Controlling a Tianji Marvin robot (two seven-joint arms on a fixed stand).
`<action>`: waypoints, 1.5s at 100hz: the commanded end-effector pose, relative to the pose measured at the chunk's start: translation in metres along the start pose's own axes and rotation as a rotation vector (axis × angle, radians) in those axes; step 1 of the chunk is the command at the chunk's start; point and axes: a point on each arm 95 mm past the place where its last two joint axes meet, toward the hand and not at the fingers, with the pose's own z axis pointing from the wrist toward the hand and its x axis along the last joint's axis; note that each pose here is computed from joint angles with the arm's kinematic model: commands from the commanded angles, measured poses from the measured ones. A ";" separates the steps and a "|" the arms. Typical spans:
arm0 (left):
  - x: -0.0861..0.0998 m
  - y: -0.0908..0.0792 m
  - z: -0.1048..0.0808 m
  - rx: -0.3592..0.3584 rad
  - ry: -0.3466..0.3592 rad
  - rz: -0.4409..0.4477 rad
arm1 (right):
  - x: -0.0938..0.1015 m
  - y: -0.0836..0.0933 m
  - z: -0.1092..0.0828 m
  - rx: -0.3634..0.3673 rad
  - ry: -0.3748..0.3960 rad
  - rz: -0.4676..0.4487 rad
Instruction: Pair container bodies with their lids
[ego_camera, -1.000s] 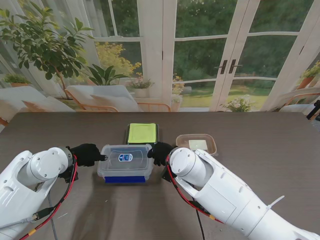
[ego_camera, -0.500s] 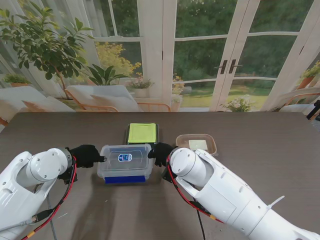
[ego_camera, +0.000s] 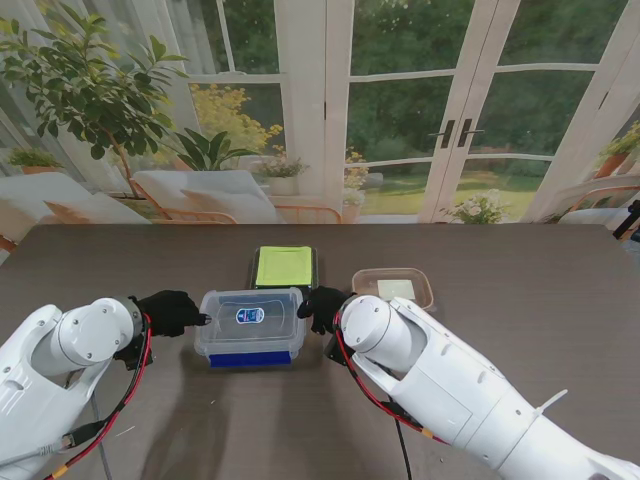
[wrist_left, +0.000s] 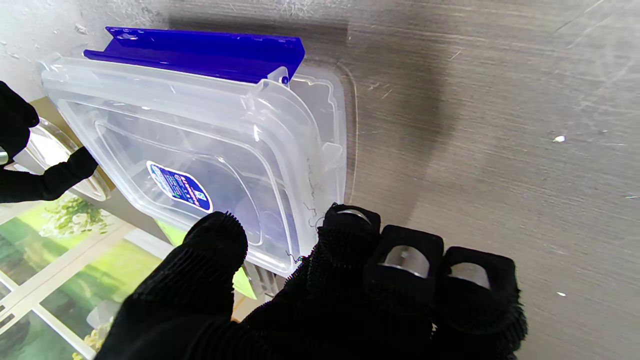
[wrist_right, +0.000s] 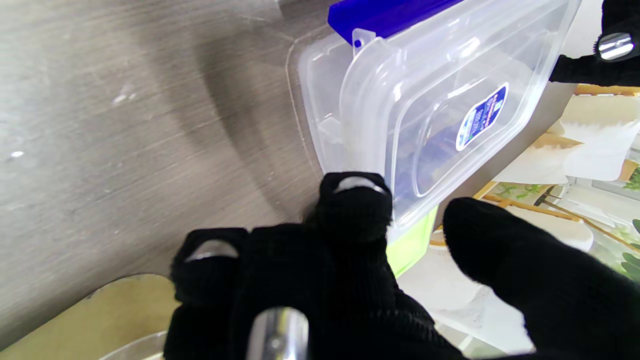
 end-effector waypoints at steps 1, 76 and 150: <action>0.002 0.006 0.000 -0.029 0.005 -0.003 | -0.001 -0.007 0.001 0.029 -0.008 -0.005; -0.002 0.007 -0.003 -0.031 0.001 0.010 | 0.000 0.000 0.002 -0.049 -0.077 -0.062; -0.004 0.010 -0.007 -0.030 0.003 0.013 | 0.014 -0.023 -0.007 -0.060 0.117 0.004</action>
